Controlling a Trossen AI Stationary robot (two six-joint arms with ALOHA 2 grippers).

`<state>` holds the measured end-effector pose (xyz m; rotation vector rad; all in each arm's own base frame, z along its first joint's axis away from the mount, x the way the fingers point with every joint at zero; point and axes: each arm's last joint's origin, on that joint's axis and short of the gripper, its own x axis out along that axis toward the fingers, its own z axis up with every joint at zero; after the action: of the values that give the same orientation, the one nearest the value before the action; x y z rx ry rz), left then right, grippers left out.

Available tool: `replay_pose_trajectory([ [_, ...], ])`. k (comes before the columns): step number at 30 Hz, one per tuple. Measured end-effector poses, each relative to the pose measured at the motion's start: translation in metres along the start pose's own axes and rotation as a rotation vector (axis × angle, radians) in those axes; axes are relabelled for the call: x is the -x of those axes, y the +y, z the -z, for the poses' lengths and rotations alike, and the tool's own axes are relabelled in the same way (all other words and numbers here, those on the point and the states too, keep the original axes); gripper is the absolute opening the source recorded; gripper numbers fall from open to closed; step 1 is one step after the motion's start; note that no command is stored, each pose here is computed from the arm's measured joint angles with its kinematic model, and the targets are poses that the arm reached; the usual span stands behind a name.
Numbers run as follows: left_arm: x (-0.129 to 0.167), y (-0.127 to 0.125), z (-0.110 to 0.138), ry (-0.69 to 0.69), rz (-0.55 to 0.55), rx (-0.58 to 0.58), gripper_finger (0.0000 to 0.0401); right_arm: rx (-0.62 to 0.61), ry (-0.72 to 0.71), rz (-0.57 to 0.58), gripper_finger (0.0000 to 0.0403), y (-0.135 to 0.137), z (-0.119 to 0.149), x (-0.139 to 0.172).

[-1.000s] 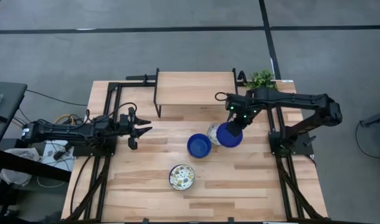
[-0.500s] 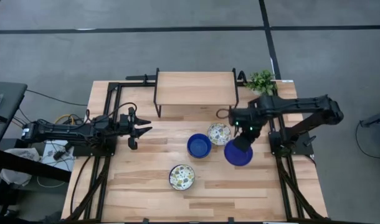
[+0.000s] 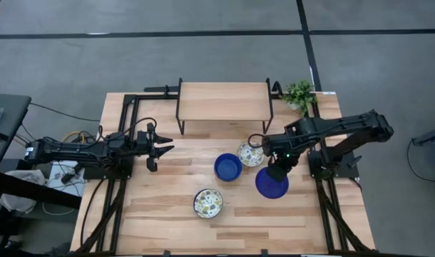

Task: Pick & Place Mini bowls
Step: Put the top blue bowl on the shelf

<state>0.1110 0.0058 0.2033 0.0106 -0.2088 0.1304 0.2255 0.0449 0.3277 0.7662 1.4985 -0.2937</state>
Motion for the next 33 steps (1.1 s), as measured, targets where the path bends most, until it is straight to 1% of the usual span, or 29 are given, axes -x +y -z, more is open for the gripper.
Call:
replay_pose_trajectory([
  [4, 0.000, 0.000, 0.000, 0.000, 0.000, 0.000, 0.0116, 0.009, -0.010, -0.009, 0.0000, 0.001, -0.001, 0.000],
  [7, 0.000, 0.000, 0.000, 0.000, 0.000, 0.000, 0.0116, 0.062, -0.066, -0.064, 0.0000, 0.007, -0.006, 0.000],
  [11, 0.000, 0.000, 0.000, 0.000, 0.000, 0.000, 0.0116, 0.202, -0.208, -0.181, 0.0000, 0.021, -0.017, 0.004],
  [15, 0.000, 0.000, 0.000, 0.000, 0.000, 0.000, 0.0116, 0.374, -0.365, -0.286, 0.0000, 0.033, -0.029, 0.011],
  [21, 0.000, 0.000, 0.000, -0.002, 0.000, 0.001, 0.0116, 0.612, -0.579, -0.366, 0.0000, 0.045, -0.041, 0.023],
  [24, 0.000, 0.000, 0.000, -0.003, 0.000, 0.001, 0.0116, 0.687, -0.660, -0.395, 0.0000, 0.048, -0.046, 0.029],
  [27, 0.000, 0.000, 0.000, -0.004, 0.000, 0.001, 0.0116, 0.728, -0.740, -0.445, 0.0000, 0.052, -0.051, 0.036],
  [29, 0.000, 0.000, 0.000, -0.003, 0.000, 0.001, 0.0116, 0.763, -0.808, -0.488, 0.0000, 0.055, -0.055, 0.042],
  [33, 0.000, 0.000, 0.000, -0.004, 0.000, 0.001, 0.0116, 0.884, -0.923, -0.613, 0.0000, 0.064, -0.056, 0.056],
])
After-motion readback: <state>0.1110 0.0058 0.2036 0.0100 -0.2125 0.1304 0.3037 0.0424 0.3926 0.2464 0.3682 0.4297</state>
